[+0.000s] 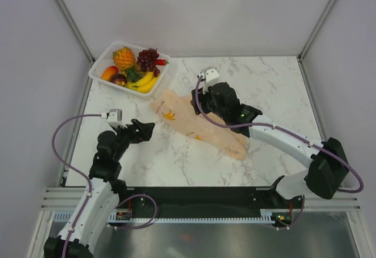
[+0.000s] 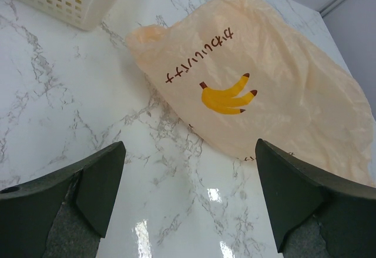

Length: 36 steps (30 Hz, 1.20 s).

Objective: Place the fake fruits into the plastic bag and tie a complex knot
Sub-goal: Open the plastic bag at the center of the board.

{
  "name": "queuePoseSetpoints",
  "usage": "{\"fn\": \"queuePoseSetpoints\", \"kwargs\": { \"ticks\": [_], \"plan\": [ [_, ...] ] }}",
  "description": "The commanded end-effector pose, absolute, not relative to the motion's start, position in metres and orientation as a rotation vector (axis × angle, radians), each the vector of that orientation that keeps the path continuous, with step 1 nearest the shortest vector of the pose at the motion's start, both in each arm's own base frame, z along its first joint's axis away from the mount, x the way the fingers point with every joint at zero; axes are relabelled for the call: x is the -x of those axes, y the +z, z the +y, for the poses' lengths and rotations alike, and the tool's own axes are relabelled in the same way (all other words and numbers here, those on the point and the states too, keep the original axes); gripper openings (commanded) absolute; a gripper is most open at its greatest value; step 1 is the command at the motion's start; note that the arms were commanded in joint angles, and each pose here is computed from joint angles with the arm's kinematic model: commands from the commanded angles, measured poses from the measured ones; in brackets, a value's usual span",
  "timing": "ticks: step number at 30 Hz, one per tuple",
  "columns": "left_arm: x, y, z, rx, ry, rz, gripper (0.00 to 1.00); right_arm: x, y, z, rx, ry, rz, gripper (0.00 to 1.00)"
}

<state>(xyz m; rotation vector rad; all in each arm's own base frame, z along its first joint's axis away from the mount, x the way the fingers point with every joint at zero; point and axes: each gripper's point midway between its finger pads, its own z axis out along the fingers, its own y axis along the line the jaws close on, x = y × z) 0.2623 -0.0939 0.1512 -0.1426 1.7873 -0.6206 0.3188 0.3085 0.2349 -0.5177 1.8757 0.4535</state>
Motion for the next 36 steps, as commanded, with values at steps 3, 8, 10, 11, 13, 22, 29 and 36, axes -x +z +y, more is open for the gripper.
{"fn": "queuePoseSetpoints", "kwargs": {
  "ticks": [3, 8, 10, 11, 13, 22, 29, 36],
  "plan": [
    [-0.265, 0.166, -0.093, 0.131, -0.612, 1.759, 1.00, -0.323, 0.193, 0.337, 0.597, 0.652, 2.030, 0.45],
    [-0.266, 0.166, -0.092, 0.140, -0.608, 1.758, 1.00, -0.256, 0.165, 0.399, 0.893, 0.811, 2.028, 0.17],
    [-0.266, 0.165, -0.091, 0.144, -0.604, 1.761, 1.00, -0.236, 0.149, 0.412, 0.966, 0.797, 2.037, 0.17],
    [-0.266, 0.165, -0.092, 0.140, -0.605, 1.761, 1.00, -0.217, 0.142, 0.421, 1.021, 0.828, 2.041, 0.17],
    [-0.266, 0.165, -0.091, 0.146, -0.605, 1.764, 1.00, -0.191, 0.131, 0.432, 1.111, 0.927, 2.048, 0.15],
    [-0.266, 0.162, -0.094, 0.143, -0.617, 1.776, 1.00, -0.184, 0.178, 0.421, 1.065, 0.983, 1.910, 0.26],
    [-0.272, 0.154, -0.092, 0.166, -0.600, 1.825, 1.00, -0.248, 0.208, 0.388, 0.878, 0.822, 1.909, 0.60],
    [-0.271, 0.153, -0.091, 0.171, -0.591, 1.823, 1.00, -0.315, 0.201, 0.346, 0.812, 0.540, 1.911, 0.93]
  ]
}}
